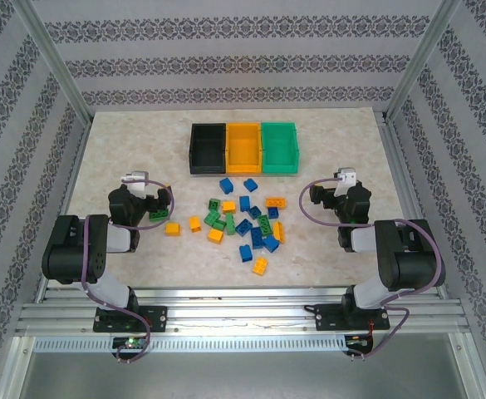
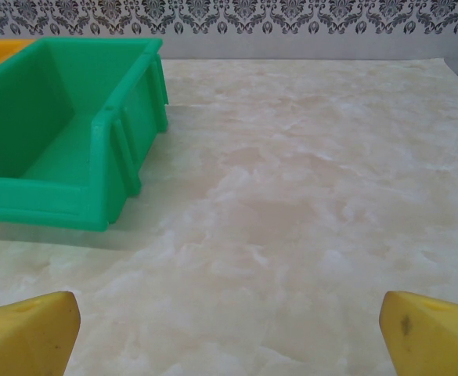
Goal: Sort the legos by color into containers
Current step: Pick up the lego from the center of the table.
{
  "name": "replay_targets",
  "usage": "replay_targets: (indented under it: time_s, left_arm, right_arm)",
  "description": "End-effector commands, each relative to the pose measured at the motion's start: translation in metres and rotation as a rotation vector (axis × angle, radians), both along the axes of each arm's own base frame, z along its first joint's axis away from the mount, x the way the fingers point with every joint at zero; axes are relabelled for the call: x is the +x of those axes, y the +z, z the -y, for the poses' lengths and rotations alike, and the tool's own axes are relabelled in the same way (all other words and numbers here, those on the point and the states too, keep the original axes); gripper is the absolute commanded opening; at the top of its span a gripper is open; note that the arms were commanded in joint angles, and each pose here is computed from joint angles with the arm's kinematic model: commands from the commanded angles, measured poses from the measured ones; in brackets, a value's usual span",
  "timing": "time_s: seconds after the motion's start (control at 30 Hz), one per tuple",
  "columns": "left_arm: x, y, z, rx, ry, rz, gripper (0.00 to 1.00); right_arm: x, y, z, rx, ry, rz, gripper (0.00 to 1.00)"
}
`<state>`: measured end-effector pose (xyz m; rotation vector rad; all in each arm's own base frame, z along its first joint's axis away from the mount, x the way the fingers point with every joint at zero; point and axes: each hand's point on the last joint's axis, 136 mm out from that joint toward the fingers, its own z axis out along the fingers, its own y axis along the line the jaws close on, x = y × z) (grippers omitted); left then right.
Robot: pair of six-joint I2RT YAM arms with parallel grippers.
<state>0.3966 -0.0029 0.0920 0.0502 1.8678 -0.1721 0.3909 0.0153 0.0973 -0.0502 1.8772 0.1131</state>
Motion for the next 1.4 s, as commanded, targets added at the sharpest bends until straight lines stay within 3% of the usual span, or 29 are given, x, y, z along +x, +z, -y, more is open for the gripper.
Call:
replay_targets:
  time_s: [0.0, 1.07, 1.23, 1.37]
  left_arm:
    - [-0.002, 0.000, 0.003, 0.016, -0.022, -0.004, 0.99]
    - [0.000, -0.002, 0.003, 0.025, -0.011, -0.013, 0.99]
    - [-0.008, 0.006, -0.017, 0.016, 0.123, 0.044, 0.99]
    - [-0.023, 0.022, -0.022, 0.020, 0.156, 0.110, 0.99]
  right_arm:
    - [-0.001, 0.003, -0.002, 0.004, 0.014, 0.016, 0.98]
    - [-0.002, 0.011, -0.005, -0.022, 0.013, 0.051, 0.98]
    - [-0.009, 0.027, -0.004, -0.031, -0.003, 0.081, 0.98]
    - [-0.018, 0.038, -0.006, -0.047, -0.006, 0.116, 0.98]
